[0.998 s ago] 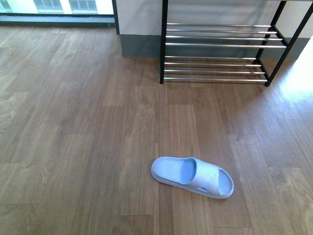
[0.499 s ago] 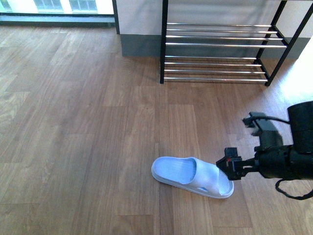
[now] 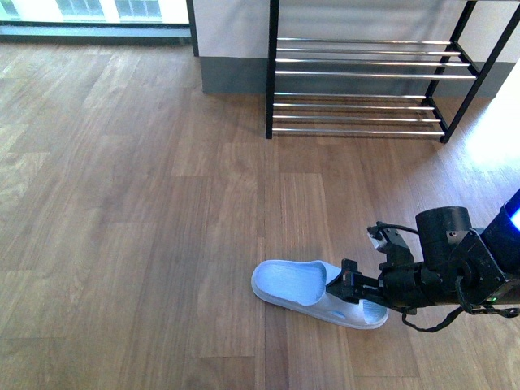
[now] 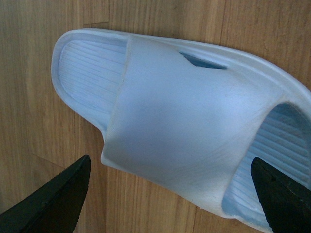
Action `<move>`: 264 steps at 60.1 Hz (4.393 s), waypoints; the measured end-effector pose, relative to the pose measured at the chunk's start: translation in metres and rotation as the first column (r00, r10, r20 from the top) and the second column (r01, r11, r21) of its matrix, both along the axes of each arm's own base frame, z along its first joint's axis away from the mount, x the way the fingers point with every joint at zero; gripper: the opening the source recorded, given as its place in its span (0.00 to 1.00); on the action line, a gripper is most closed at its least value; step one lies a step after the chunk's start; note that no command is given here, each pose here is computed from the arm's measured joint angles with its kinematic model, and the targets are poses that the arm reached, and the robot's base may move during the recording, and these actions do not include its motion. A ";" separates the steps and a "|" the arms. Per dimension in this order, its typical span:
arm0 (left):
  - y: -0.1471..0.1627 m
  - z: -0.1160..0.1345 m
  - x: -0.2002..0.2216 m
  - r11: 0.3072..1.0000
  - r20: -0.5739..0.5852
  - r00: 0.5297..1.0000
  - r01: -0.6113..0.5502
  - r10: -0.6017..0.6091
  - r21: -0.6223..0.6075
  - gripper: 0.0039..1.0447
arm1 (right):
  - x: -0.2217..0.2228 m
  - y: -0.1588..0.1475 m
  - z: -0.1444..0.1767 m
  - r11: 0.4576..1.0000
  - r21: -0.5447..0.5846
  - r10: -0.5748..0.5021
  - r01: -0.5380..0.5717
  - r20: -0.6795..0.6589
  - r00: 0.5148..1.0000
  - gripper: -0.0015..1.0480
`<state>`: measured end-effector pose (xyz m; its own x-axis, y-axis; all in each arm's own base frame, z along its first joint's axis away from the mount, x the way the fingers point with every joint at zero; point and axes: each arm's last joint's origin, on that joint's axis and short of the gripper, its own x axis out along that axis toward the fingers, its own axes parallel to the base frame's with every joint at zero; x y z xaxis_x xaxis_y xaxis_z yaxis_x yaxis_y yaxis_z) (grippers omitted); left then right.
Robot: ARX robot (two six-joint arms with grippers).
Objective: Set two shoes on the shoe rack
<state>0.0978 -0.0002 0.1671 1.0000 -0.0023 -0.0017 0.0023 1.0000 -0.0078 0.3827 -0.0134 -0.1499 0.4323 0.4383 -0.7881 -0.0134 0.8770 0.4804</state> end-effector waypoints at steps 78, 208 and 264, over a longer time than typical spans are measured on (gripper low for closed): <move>0.000 0.000 0.000 1.000 0.000 1.000 0.000 0.000 0.000 0.91 | -0.010 -0.002 0.039 0.942 -0.155 0.320 -0.298 0.139 0.937 0.36; 0.000 0.000 0.000 1.000 0.000 1.000 0.000 0.000 0.000 0.91 | 0.000 -0.022 0.114 0.257 -0.659 0.857 -0.706 -0.182 0.482 0.01; 0.000 0.000 0.000 1.000 0.000 1.000 0.000 0.000 0.000 0.91 | -0.012 0.013 0.141 0.493 -0.639 0.814 -0.590 0.101 0.572 0.37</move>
<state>0.0978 -0.0002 0.1671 1.0000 -0.0023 -0.0017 0.0023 1.0000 -0.0078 0.3712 0.0000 -0.0092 0.4375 0.3275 -0.8375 -0.7991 0.5686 -0.1952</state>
